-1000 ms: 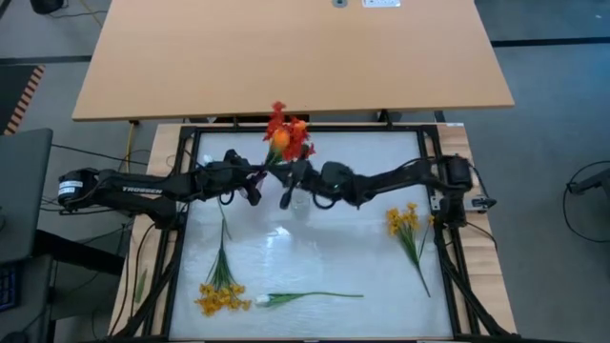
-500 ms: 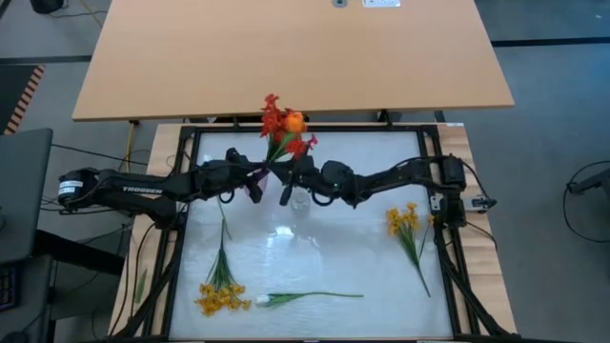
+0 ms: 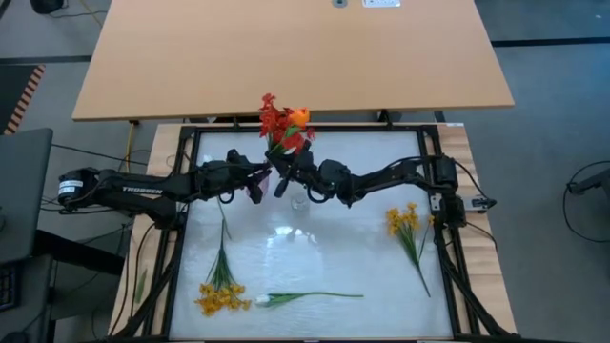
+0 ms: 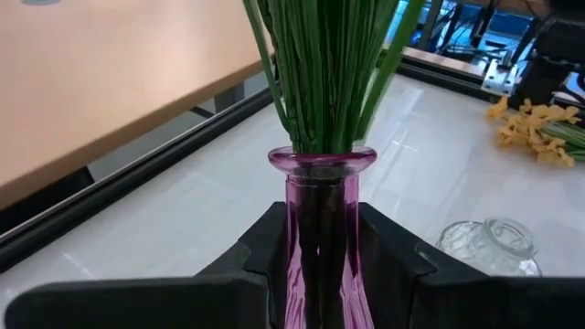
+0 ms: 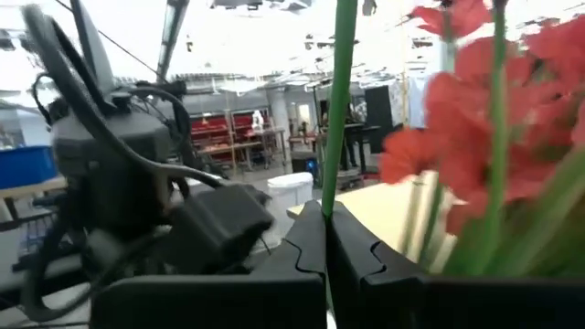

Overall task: Sort flowers into vase by color
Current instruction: Put the orange tulip into the violet vase

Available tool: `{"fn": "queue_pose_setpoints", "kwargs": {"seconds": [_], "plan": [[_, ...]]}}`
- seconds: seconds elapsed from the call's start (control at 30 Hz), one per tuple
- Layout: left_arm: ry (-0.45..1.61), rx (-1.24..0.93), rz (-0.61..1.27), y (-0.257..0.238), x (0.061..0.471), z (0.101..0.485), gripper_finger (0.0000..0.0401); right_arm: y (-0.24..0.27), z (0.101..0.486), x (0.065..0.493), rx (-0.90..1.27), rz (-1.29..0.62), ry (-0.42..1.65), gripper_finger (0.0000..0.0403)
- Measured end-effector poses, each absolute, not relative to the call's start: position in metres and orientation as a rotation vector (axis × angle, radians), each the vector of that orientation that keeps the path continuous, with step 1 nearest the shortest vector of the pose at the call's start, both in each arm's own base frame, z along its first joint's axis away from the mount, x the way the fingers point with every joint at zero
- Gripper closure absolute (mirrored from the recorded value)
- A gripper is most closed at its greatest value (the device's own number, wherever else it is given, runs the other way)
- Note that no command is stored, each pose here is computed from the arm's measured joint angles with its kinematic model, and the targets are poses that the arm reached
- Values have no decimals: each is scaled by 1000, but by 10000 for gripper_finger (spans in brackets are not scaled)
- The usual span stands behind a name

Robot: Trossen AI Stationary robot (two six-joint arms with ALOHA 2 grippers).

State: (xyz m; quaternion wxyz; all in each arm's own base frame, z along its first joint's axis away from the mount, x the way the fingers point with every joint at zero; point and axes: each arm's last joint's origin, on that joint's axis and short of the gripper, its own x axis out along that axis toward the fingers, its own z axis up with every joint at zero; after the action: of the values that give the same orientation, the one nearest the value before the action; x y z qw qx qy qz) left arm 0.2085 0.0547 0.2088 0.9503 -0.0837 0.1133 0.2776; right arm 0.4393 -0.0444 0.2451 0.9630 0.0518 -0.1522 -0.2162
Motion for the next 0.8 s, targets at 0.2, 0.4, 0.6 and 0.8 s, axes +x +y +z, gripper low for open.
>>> {"fn": "queue_pose_setpoints", "kwargs": {"seconds": [0.2, 0.4, 0.6, 0.8], "plan": [[231, -165, 561, 55, 209, 209, 318, -43, 252, 444, 94, -435, -334, 383], [232, -159, 580, 55, 208, 209, 318, -44, 254, 442, 93, -457, -331, 383], [222, -161, 578, 55, 209, 210, 318, -45, 249, 444, 109, -457, -315, 383], [198, -168, 572, 55, 209, 212, 318, -45, 248, 444, 111, -480, -300, 383]]}}
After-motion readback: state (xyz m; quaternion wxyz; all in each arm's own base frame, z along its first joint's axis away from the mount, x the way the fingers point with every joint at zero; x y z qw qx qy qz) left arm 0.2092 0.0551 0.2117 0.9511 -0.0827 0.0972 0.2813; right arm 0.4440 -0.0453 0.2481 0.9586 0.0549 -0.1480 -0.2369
